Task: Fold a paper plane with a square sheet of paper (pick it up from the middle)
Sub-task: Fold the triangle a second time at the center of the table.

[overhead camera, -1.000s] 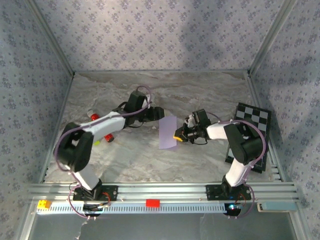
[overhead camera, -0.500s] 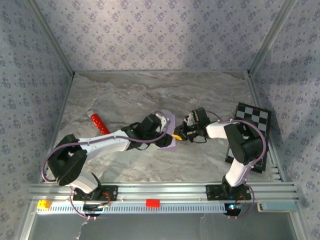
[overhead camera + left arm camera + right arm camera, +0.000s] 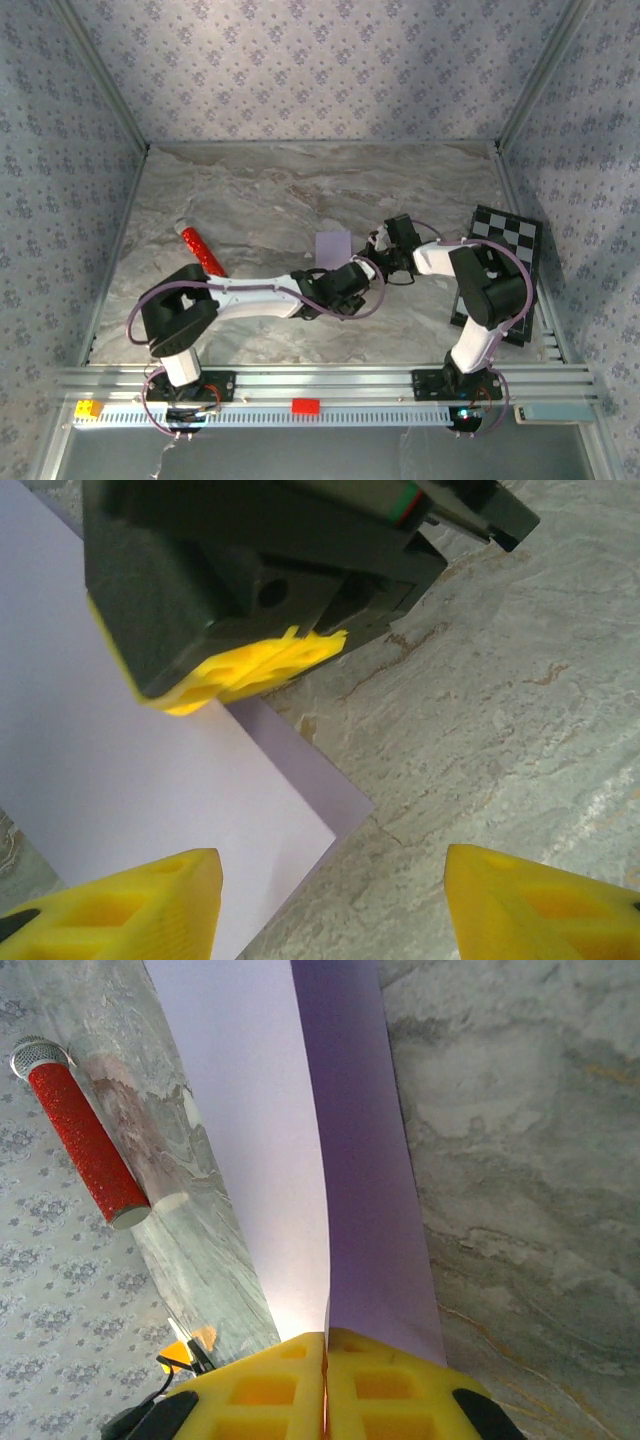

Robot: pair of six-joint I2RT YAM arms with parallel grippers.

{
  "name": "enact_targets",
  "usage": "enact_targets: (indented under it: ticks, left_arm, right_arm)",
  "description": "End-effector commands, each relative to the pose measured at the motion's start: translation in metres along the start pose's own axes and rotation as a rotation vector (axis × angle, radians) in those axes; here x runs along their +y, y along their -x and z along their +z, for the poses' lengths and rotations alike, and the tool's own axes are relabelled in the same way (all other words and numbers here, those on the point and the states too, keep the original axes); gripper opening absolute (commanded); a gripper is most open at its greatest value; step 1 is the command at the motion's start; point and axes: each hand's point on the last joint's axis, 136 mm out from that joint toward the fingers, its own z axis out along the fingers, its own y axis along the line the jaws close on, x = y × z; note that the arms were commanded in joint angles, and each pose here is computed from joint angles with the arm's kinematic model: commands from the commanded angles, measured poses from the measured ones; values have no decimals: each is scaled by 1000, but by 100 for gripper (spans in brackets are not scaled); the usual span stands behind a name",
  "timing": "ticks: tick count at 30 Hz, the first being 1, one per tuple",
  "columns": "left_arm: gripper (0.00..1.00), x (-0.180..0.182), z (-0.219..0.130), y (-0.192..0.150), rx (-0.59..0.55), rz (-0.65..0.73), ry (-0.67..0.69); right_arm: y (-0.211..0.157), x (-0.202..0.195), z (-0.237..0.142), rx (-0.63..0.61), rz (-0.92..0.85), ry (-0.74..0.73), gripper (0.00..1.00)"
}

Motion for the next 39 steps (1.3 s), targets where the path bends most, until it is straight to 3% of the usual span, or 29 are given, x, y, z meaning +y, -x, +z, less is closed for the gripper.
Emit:
enact_targets:
  ticks: [1, 9, 23, 27, 32, 39]
  left_arm:
    - [61, 10, 2, 4, 7, 61, 104]
    - [55, 11, 12, 4, 31, 88, 149]
    - [0, 16, 3, 10, -5, 52, 153]
    - [0, 16, -1, 13, -14, -10, 93]
    - [0, 16, -6, 20, -33, -170, -80]
    - [0, 16, -9, 33, -52, -363, -301]
  right_arm:
    - [1, 12, -7, 3, -24, 16, 9]
    - [1, 12, -8, 1, -24, 12, 9]
    - [2, 10, -13, -10, -41, -1, 14]
    - [5, 5, -23, -43, -45, -31, 18]
    - [10, -11, -52, -138, -37, -110, 27]
    - [5, -28, -82, -217, -20, -147, 28]
